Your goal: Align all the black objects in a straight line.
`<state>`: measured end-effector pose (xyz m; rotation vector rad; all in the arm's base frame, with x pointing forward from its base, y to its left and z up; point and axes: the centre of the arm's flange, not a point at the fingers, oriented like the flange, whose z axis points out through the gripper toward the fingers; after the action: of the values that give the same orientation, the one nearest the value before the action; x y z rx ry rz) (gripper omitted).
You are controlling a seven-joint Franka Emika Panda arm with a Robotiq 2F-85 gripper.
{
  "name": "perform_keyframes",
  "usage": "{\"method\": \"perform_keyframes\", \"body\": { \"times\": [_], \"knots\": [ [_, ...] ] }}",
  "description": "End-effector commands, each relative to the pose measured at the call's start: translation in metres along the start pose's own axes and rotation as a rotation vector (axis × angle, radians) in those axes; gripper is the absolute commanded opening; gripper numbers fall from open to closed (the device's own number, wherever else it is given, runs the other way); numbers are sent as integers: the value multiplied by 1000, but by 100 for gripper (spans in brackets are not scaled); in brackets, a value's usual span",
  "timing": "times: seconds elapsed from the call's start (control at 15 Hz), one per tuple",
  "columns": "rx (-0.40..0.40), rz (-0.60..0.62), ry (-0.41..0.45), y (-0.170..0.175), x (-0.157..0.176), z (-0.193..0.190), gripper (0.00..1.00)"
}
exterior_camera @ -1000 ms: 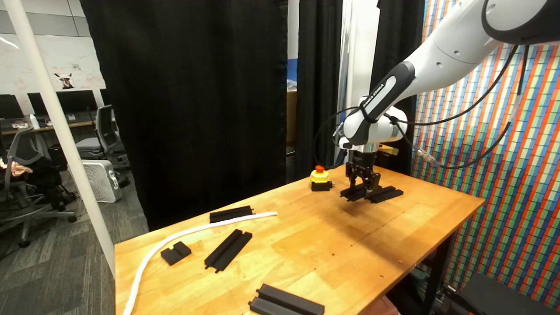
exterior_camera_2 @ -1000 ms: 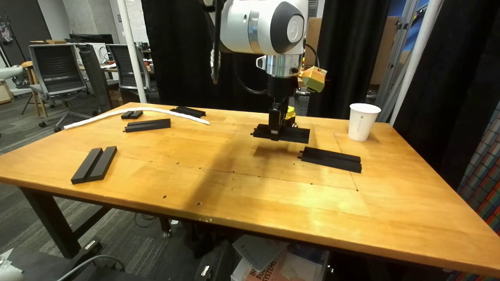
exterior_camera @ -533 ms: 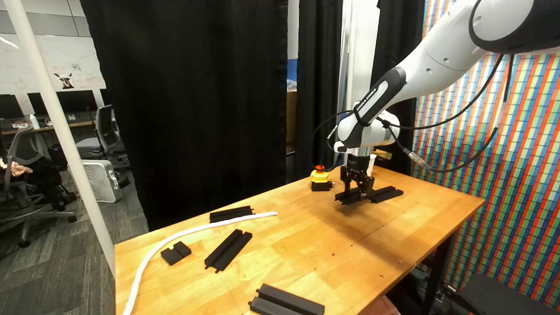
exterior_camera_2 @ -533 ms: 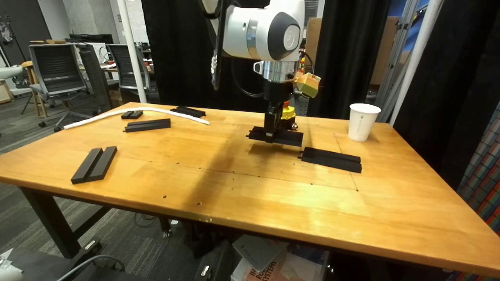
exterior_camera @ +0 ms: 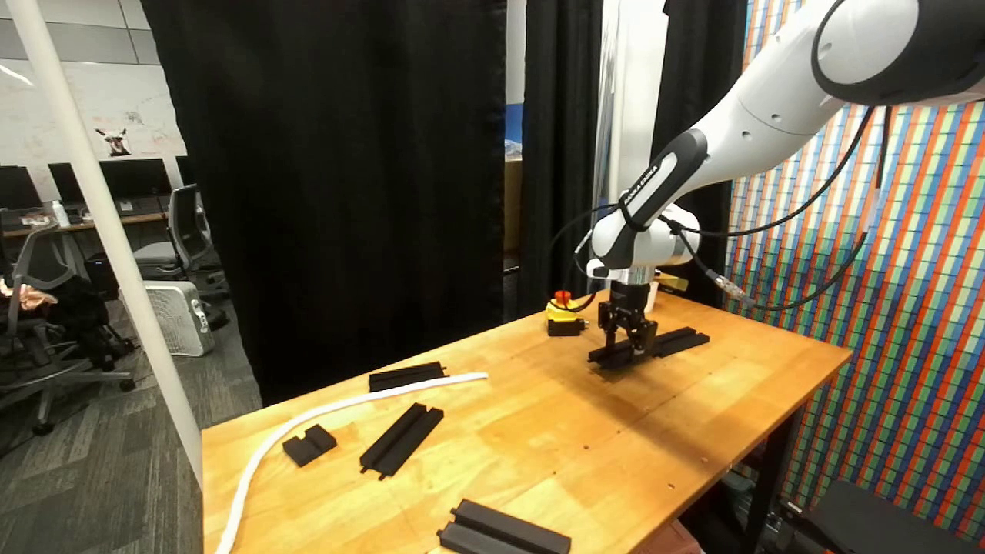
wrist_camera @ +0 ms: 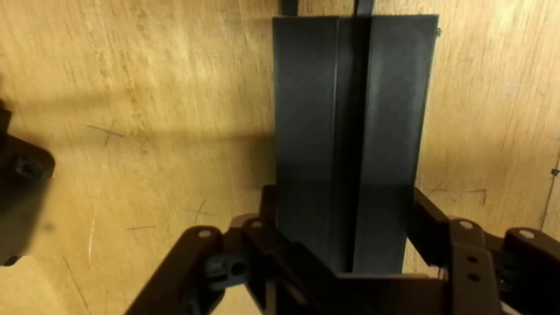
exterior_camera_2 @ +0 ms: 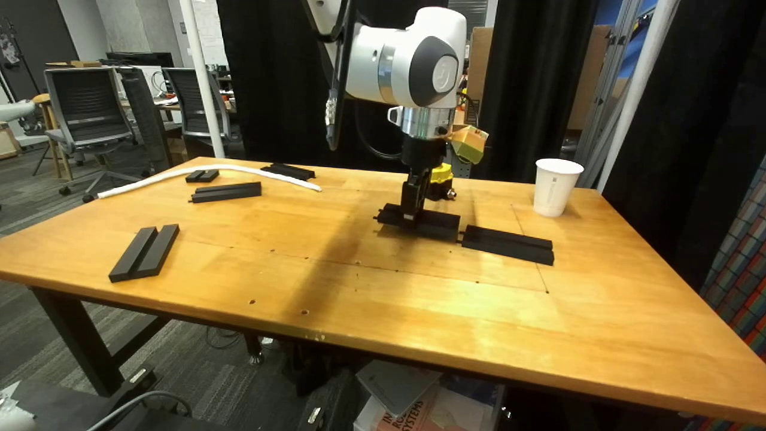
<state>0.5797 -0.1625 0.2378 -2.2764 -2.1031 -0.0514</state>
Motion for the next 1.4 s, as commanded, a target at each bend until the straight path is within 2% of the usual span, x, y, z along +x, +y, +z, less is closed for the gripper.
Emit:
{"method": "perform_keyframes", "body": {
  "times": [0.0,1.33],
  "knots": [
    [4,-6,30,11,-6,-1,46],
    [32,23,45,22,-28,15,46]
  ]
}}
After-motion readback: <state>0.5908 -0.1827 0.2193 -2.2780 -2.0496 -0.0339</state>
